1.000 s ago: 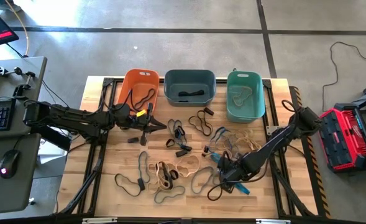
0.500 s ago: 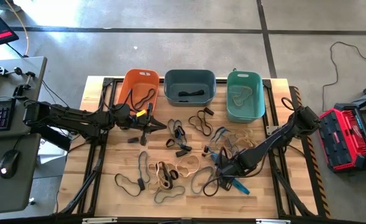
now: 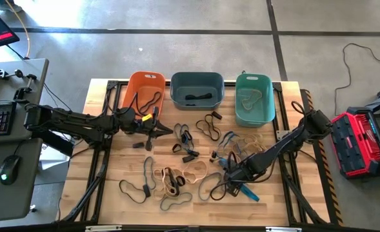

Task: Sort rubber bands into baskets
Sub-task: Put the blue rubber band into the orange bin

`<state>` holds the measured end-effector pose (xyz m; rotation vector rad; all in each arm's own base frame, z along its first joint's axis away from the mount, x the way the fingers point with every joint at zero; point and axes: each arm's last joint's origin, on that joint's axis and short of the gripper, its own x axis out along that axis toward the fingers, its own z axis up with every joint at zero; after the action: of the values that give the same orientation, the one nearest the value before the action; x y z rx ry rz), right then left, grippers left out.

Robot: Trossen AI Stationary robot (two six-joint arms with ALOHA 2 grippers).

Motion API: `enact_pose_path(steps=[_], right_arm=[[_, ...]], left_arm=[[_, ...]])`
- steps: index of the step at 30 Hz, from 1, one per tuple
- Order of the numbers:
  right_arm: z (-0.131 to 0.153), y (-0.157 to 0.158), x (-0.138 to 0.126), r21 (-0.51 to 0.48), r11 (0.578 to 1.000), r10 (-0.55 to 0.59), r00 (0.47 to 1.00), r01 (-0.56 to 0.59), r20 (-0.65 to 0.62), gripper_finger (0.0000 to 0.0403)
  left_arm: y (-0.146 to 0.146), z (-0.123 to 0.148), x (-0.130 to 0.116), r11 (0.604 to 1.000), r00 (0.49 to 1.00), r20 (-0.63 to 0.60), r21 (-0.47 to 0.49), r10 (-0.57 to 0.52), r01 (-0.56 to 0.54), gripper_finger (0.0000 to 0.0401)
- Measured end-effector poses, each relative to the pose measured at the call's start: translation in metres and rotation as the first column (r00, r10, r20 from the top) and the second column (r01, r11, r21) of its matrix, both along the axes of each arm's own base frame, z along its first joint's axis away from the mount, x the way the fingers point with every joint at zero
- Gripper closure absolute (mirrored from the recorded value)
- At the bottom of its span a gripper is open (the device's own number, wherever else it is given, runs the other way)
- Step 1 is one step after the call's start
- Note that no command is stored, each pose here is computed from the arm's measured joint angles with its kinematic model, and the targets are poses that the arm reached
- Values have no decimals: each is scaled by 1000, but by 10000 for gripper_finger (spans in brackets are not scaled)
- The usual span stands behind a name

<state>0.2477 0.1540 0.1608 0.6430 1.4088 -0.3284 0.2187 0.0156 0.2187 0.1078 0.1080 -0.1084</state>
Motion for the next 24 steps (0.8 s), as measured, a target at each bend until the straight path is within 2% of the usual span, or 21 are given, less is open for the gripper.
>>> enact_pose_path(steps=[5,11,19,24], right_arm=[[0,2,-1,4,999,47,999,-47,-1,318],[0,2,-1,32,994,106,994,-106,-9,393],[0,8,-7,13,986,169,986,-169,-11,400],[9,1,-14,-50,989,136,991,-137,-22,401]], left_arm=[[0,-2,0,1000,1000,-17,-1,0,0,392],[0,-1,0,999,1000,-11,40,-5,5,392],[0,-1,0,1000,1000,-13,16,-2,2,392],[0,-2,0,1000,1000,-15,15,-2,2,392]])
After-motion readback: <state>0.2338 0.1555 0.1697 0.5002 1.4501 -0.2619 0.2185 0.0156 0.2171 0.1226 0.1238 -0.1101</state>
